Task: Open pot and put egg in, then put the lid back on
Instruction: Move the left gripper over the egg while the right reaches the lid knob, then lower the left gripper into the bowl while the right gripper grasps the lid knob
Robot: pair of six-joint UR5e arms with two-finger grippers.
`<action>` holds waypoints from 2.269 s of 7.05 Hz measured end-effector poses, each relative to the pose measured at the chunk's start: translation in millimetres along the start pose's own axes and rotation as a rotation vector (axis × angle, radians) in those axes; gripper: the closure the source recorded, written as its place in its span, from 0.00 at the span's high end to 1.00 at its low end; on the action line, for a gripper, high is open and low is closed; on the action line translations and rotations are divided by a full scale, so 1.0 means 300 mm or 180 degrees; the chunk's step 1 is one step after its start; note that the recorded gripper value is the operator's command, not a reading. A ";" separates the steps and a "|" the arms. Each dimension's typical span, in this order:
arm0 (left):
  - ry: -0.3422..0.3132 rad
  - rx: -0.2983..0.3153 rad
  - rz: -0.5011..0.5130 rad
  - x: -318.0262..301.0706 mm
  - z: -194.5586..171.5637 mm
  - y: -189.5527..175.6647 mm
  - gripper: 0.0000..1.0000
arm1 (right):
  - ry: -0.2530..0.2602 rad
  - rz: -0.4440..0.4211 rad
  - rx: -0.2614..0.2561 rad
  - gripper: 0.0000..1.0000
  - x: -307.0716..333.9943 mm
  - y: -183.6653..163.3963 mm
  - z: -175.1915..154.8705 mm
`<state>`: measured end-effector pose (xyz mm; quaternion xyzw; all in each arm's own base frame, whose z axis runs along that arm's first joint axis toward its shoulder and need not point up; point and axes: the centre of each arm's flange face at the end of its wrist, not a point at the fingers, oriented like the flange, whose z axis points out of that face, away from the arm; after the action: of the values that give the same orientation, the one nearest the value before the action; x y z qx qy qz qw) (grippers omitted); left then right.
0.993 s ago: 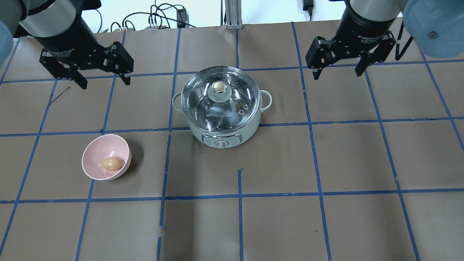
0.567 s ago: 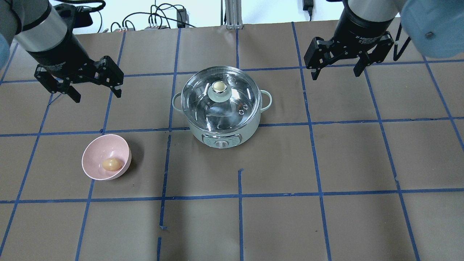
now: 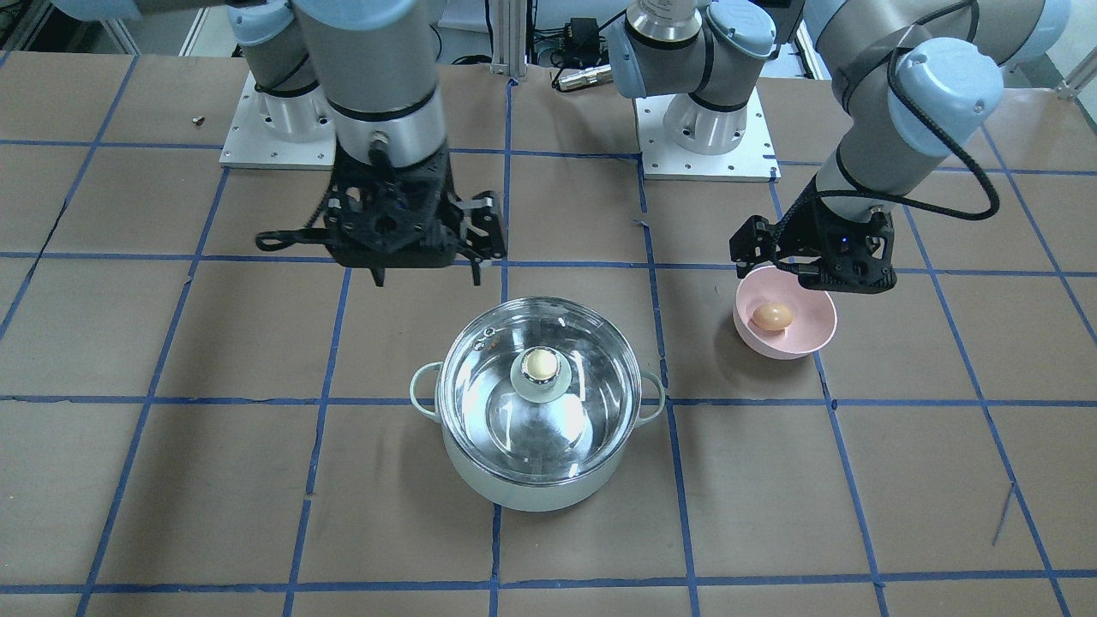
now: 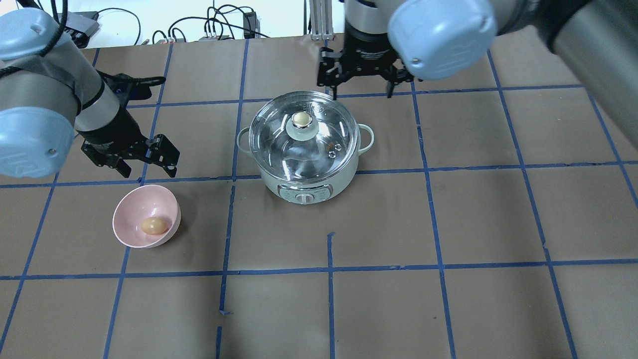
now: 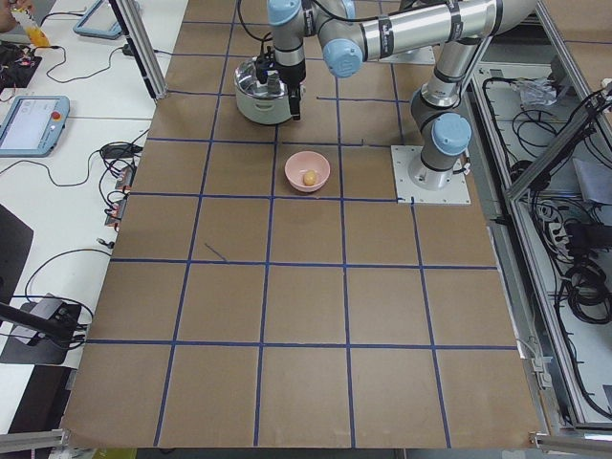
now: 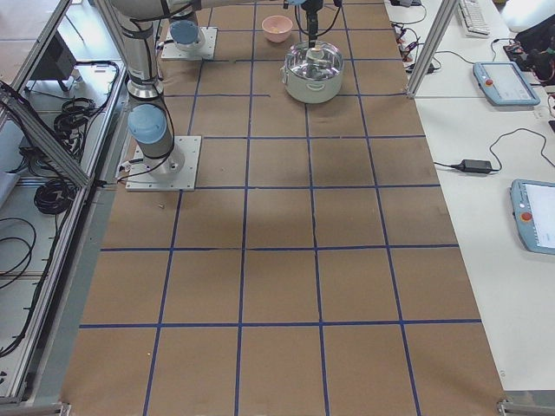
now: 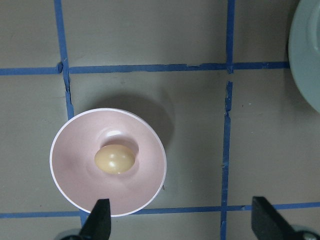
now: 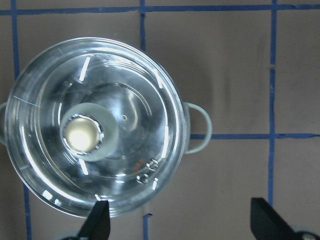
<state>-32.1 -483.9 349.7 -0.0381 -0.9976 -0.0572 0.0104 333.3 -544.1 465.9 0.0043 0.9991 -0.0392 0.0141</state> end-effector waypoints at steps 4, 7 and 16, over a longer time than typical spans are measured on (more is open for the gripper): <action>0.0082 -0.0063 0.0846 -0.157 0.197 0.048 1.00 | 0.0094 0.0057 0.0151 1.00 -0.219 -0.026 0.244; -0.0021 0.0067 0.1423 -0.205 0.347 0.101 0.99 | 0.0116 0.0106 0.0162 1.00 -0.239 -0.032 0.333; -0.0070 0.0255 0.1611 -0.264 0.470 0.123 0.98 | 0.0079 -0.0250 0.0223 0.61 -0.259 -0.058 0.392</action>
<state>47.2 -437.0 211.8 -0.2868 -0.9578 -0.0127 0.0150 414.0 -571.3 352.4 -0.0339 0.9966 -0.0747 0.0001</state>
